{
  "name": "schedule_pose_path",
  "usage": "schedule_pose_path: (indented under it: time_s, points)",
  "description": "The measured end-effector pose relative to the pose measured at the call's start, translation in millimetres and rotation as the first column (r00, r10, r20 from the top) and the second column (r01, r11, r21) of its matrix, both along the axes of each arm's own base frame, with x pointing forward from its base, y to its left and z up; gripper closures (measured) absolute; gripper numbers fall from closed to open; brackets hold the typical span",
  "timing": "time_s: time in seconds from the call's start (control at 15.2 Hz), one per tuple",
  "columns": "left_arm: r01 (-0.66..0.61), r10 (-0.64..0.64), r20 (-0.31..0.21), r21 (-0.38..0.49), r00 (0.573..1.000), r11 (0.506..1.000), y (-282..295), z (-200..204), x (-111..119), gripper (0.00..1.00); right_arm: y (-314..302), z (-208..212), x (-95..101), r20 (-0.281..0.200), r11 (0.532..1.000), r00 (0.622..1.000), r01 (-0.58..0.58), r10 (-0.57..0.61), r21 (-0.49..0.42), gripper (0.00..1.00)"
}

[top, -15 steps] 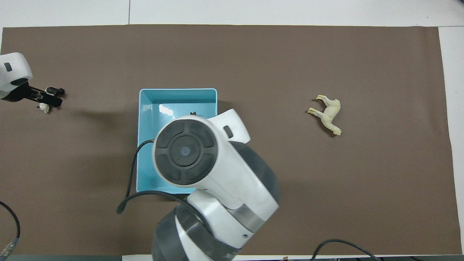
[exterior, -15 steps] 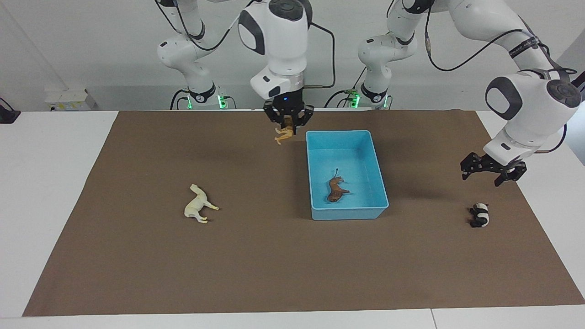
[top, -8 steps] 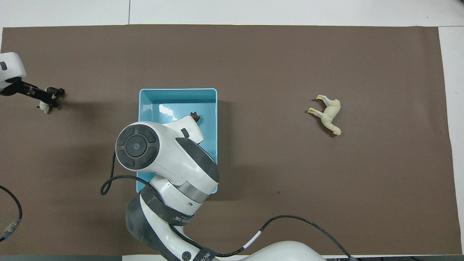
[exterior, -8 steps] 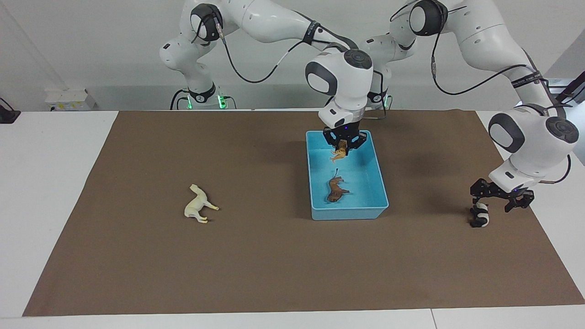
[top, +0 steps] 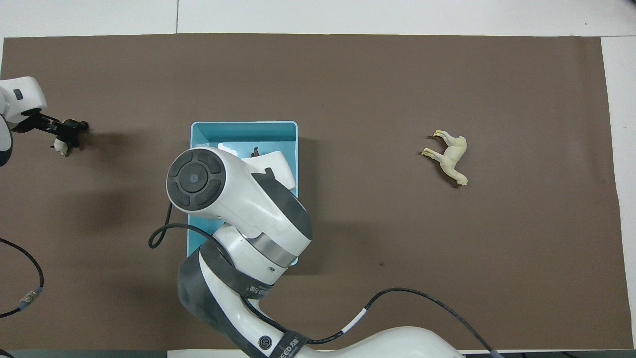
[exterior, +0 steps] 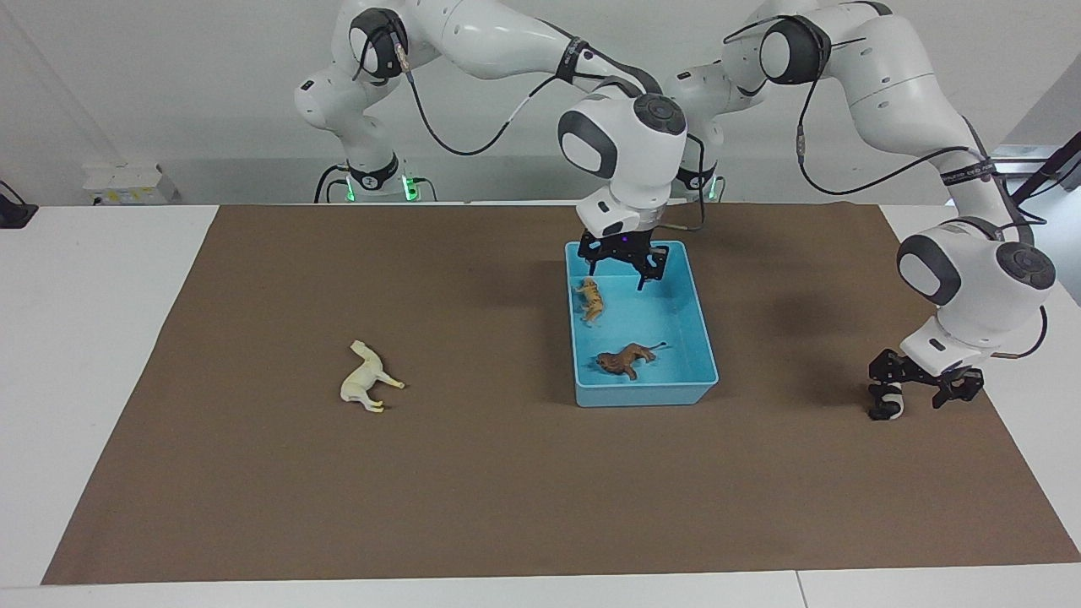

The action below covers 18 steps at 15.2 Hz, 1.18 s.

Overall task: Put all toys into storage box
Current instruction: 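Drop the lion in the box, reach the right gripper to the cream horse, then grasp the cream horse with the right gripper while the left gripper lifts the cow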

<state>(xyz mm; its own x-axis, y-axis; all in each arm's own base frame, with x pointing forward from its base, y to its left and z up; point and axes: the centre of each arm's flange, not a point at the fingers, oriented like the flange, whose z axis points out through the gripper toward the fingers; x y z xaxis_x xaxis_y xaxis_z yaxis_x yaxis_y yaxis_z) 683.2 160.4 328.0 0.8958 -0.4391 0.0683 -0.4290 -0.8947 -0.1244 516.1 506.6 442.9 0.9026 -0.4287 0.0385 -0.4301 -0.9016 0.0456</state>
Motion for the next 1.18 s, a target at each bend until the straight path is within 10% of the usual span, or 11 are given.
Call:
schedule_pose_path:
  time_s: [0.46, 0.59, 0.92, 1.18]
  points:
    - [-0.052, 0.052, 0.002, -0.016, 0.999, 0.999, -14.5, -21.4, 5.6, 0.00, -227.3, 16.1, 127.1, -0.080, 0.993, 0.991, 0.105, -0.109, -0.053, 0.00]
    - [-0.055, 0.055, 0.003, -0.016, 0.998, 0.998, -14.3, -21.7, 5.7, 0.15, -294.2, -6.4, 144.7, -0.134, 0.993, 0.985, 0.102, -0.110, -0.064, 0.00]
    - [-0.082, 0.083, 0.007, -0.020, 0.997, 0.996, -14.8, -20.9, 6.0, 0.48, -432.5, -48.6, 146.3, -0.202, 0.991, 0.971, 0.125, -0.130, -0.038, 0.00]
    - [-0.122, 0.122, 0.012, -0.026, 0.992, 0.992, -18.2, -20.1, 7.3, 0.49, -434.7, -89.1, 118.5, -0.138, 0.995, 0.985, 0.102, -0.101, -0.005, 0.00]
